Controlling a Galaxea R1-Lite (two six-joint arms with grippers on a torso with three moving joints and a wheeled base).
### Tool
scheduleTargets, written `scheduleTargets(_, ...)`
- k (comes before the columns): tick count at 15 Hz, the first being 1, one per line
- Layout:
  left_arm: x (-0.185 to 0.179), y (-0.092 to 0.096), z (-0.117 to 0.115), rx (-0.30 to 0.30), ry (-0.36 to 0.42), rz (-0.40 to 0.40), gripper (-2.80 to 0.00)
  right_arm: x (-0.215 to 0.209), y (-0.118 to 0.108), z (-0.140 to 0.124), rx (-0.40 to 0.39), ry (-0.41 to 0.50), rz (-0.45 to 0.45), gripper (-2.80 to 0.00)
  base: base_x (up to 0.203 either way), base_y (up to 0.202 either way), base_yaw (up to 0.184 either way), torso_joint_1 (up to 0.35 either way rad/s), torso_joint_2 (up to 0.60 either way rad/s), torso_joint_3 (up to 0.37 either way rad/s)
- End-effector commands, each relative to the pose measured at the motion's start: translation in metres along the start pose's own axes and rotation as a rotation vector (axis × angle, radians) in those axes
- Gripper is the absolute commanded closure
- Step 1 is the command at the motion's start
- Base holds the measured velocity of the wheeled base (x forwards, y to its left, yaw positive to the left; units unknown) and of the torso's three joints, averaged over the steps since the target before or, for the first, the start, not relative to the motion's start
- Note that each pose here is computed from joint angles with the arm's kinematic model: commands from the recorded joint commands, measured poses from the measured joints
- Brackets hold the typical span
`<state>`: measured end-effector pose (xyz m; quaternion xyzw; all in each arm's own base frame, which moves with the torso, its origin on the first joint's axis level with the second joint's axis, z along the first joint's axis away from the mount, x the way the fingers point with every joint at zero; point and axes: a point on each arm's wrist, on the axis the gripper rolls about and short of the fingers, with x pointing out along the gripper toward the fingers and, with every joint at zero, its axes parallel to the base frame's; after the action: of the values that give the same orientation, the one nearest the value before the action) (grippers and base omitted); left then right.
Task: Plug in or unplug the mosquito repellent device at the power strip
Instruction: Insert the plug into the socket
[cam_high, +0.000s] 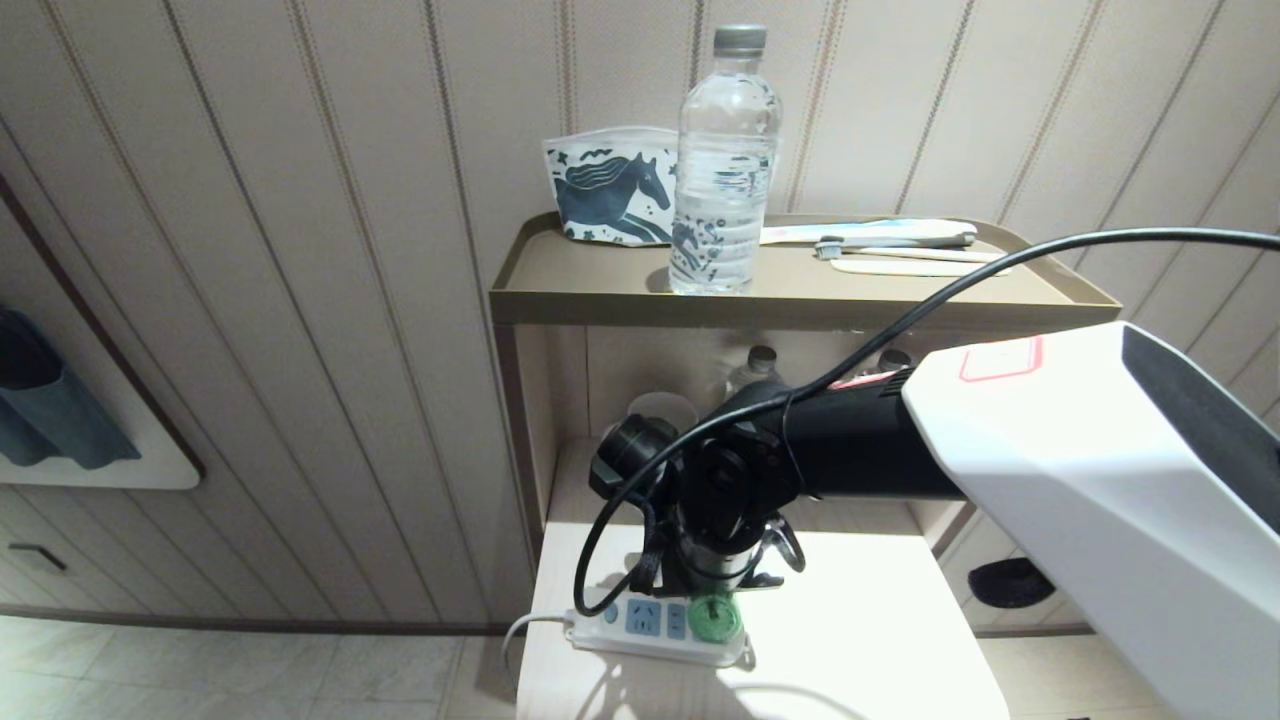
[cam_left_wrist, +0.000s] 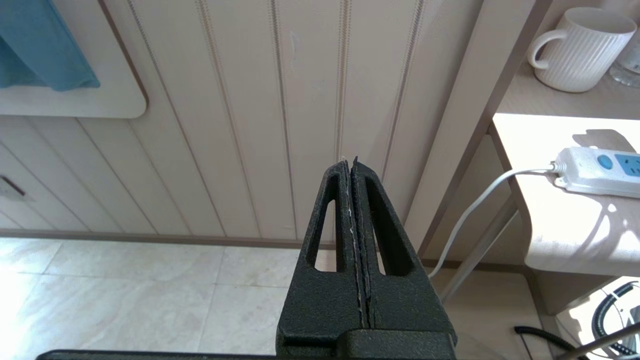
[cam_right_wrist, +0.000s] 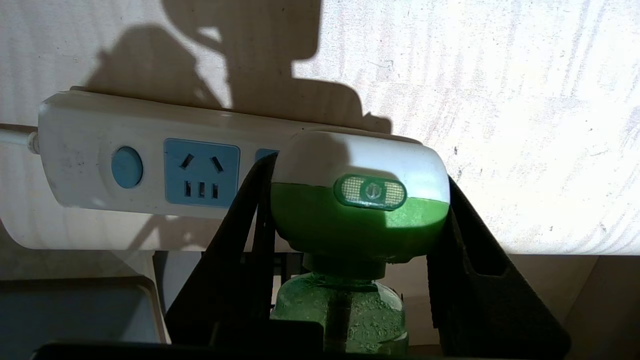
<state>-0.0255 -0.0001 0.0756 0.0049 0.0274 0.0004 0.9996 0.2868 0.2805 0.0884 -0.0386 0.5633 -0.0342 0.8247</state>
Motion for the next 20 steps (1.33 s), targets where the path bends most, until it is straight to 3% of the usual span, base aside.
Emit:
scheduleTargets(1, 0.0, 0.0, 0.0, -0.001, 0.0, 0.001, 0.0, -0.001, -0.001, -0.001, 0.004, -0.014, -0.005, 0.0, 0.0, 0.0, 0.0, 0.0, 0.0, 0.0)
scheduleTargets(13, 0.0, 0.0, 0.0, -0.001, 0.0, 0.001, 0.0, -0.027, -0.008, 0.006, 0.031, -0.097, 0.007, 0.0, 0.0, 0.0, 0.0, 0.0, 0.0, 0.0)
scheduleTargets(20, 0.0, 0.0, 0.0, -0.001, 0.0, 0.001, 0.0, -0.028, -0.009, 0.0, 0.016, -0.098, -0.01, 0.0, 0.0, 0.0, 0.0, 0.0, 0.0, 0.0)
